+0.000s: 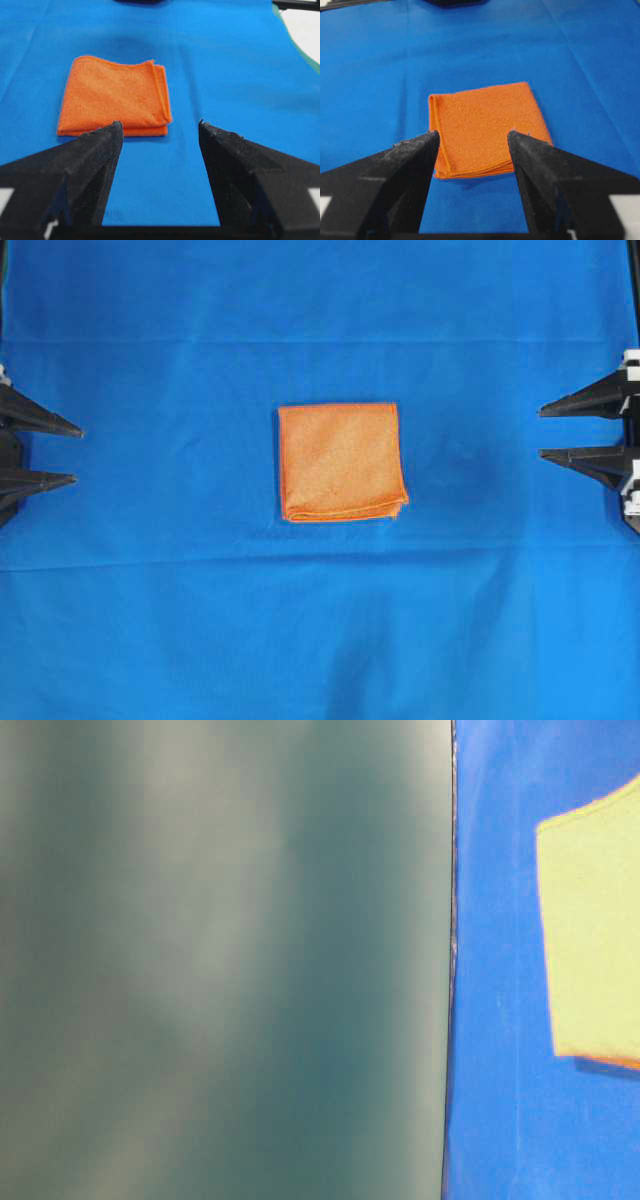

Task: Fold a vertical towel.

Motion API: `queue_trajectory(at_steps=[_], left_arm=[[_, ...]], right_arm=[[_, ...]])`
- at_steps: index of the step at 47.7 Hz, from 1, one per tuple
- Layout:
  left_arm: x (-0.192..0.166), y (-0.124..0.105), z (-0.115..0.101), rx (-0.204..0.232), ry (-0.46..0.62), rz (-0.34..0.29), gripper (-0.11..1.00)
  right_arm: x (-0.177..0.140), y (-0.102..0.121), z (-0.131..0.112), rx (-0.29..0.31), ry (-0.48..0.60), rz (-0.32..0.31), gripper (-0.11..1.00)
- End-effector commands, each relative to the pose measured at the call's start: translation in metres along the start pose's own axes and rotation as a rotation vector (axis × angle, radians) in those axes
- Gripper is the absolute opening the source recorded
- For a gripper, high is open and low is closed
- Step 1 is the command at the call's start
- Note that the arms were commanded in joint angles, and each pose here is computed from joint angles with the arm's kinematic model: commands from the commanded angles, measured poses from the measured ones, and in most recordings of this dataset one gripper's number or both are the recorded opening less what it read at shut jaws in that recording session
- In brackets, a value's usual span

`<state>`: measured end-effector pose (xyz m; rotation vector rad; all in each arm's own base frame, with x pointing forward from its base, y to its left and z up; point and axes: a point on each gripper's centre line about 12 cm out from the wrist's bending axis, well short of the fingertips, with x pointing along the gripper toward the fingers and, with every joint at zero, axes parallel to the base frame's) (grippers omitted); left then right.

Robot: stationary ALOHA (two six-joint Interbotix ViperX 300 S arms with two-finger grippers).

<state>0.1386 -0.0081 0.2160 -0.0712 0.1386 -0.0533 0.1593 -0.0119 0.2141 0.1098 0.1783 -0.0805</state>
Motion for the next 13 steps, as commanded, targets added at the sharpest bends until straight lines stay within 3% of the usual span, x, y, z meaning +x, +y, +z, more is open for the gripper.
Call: queue_trajectory(at_steps=[1,13], left_arm=[[0.0005,0.0002,0.0036,0.0,-0.008,0.003,0.58],[0.0005,0.0002,0.0036,0.0,-0.008,0.003,0.58]], right_arm=[[0.0015,0.0,0.0046,0.001,-0.006,-0.002,0.61],[0.0016,0.0,0.0044,0.001,-0.005,-0.002,0.61]])
